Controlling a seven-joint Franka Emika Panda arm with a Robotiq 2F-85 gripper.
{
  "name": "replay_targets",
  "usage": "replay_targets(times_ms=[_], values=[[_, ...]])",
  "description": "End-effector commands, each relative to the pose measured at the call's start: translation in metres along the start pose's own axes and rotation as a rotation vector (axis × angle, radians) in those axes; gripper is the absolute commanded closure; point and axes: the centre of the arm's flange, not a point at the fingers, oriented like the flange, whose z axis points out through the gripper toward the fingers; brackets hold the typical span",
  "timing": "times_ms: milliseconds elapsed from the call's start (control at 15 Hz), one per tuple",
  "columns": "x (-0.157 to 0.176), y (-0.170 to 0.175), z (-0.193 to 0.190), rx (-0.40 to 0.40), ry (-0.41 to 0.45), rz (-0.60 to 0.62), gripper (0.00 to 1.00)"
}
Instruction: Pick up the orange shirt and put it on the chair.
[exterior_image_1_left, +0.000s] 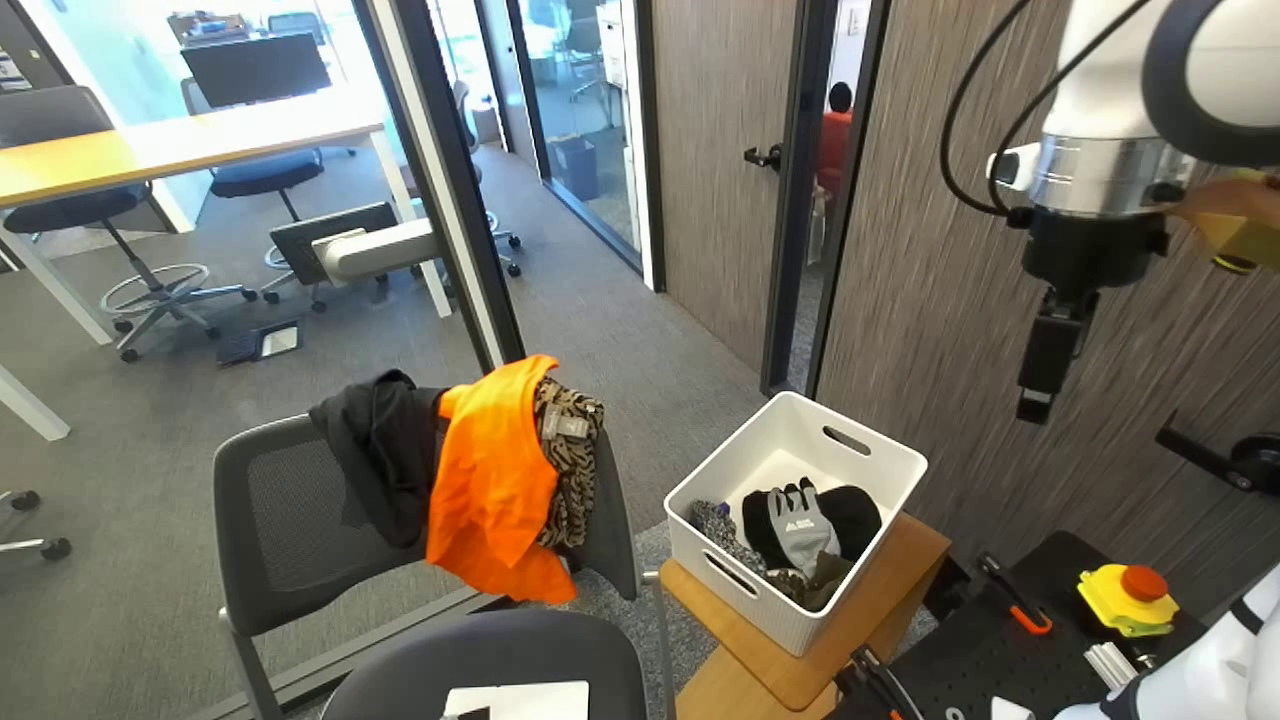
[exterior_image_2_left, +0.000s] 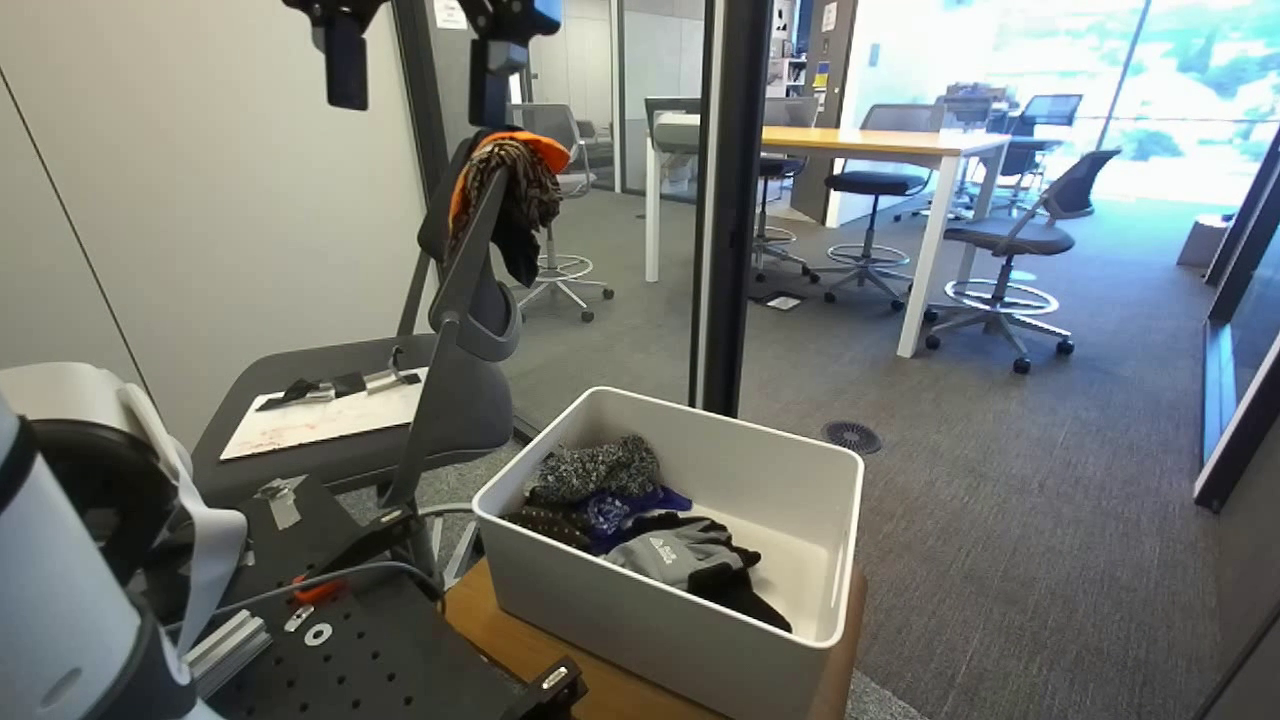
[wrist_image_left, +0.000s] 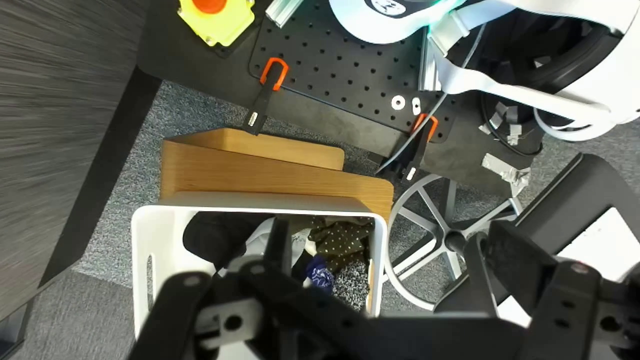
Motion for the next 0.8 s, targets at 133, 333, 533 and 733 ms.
replay_targets(times_ms=[133,333,533,733], values=[[-0.066,-0.009,0.015,0.002,0.131,-0.022,0.00],[-0.079,-0.011,0.017,0.003,0.154,-0.025,0.00],[-0.089,-0.012,0.019,0.016,0.156,0.008,0.00],[-0.078,-0.012,0.011,0.018,0.141,-0.008,0.00]])
